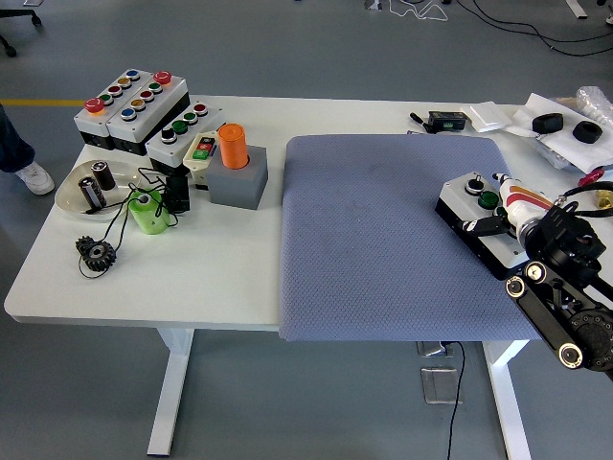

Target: Pick up the button,place it on the desk,press the button,press the button

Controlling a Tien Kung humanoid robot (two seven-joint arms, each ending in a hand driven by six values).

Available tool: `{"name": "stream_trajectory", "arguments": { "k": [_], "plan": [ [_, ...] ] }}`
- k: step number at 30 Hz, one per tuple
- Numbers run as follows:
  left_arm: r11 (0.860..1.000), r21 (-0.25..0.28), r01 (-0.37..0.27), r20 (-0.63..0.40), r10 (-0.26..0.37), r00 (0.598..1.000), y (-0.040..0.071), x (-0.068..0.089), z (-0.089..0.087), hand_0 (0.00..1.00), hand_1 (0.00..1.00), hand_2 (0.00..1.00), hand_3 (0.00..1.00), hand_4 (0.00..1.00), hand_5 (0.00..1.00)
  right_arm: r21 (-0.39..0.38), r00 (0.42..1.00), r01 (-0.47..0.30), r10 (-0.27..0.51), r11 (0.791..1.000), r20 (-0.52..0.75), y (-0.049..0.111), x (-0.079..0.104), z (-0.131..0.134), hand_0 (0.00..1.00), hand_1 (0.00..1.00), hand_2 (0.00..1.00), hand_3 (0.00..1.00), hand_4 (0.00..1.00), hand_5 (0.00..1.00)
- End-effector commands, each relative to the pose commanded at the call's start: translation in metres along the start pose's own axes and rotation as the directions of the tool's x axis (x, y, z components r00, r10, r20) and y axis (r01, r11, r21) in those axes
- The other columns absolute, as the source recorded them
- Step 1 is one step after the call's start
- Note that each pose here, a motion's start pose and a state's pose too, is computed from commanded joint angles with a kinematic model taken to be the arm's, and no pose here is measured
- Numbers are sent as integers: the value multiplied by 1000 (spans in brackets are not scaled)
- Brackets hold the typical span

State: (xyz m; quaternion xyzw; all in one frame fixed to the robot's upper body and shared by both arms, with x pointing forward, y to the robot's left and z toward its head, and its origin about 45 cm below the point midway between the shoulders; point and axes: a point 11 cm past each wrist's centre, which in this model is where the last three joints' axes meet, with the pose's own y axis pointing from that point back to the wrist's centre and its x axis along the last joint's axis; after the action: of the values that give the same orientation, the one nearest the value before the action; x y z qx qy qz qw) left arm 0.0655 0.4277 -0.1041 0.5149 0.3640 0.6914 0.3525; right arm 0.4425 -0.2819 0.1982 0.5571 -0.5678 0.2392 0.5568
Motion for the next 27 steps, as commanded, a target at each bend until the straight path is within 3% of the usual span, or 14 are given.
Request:
{"name": "stream_trajectory", "arguments": {
  "k": [3,4,9,10,15,16,17,21,22,27],
  "plan": [
    [1000,0,0,-4,0,1000,0,0,0,643,699,699,503,313,998,-24,999,6,-7,1000,-44,-5,-1,2,900,848,927,980,885,316],
    [1000,0,-1,-5,1,1000,0,0,0,646,700,700,502,314,998,-27,999,8,-9,1000,-52,-6,-1,2,744,650,671,858,878,295],
    [1000,1,-2,-10,2,1000,0,0,1,646,700,700,502,314,998,-46,989,31,-37,998,-140,-10,-4,5,744,650,671,858,878,295],
    [1000,1,-2,-11,2,1000,0,0,0,645,701,700,501,315,998,-49,986,34,-41,998,-162,-10,-5,6,583,507,529,736,871,285],
    [1000,0,-1,-9,1,1000,0,0,1,645,701,700,501,315,998,-43,968,-12,0,999,-251,-11,1,7,583,507,529,736,871,285],
    [1000,-1,-1,-11,1,1000,0,0,2,647,701,700,501,315,998,-30,965,-38,28,999,-260,-10,4,6,280,189,298,383,723,90],
    [1000,-1,-1,-12,1,1000,0,0,2,647,701,700,501,315,998,-24,964,-51,43,998,-262,-10,6,6,280,189,298,383,723,90],
    [1000,-4,-3,-18,3,1000,0,1,3,647,701,700,501,315,998,63,963,-132,143,989,-230,-4,20,0,280,189,298,383,723,90],
    [1000,-5,-3,-20,3,1000,0,1,4,646,701,701,500,316,998,101,964,-146,165,984,-210,-2,23,-4,120,27,186,305,620,91],
    [1000,-6,-3,-27,3,1000,0,0,5,646,701,701,500,316,998,265,981,-135,166,955,-97,7,27,-26,120,27,186,305,620,91]
  ]
}}
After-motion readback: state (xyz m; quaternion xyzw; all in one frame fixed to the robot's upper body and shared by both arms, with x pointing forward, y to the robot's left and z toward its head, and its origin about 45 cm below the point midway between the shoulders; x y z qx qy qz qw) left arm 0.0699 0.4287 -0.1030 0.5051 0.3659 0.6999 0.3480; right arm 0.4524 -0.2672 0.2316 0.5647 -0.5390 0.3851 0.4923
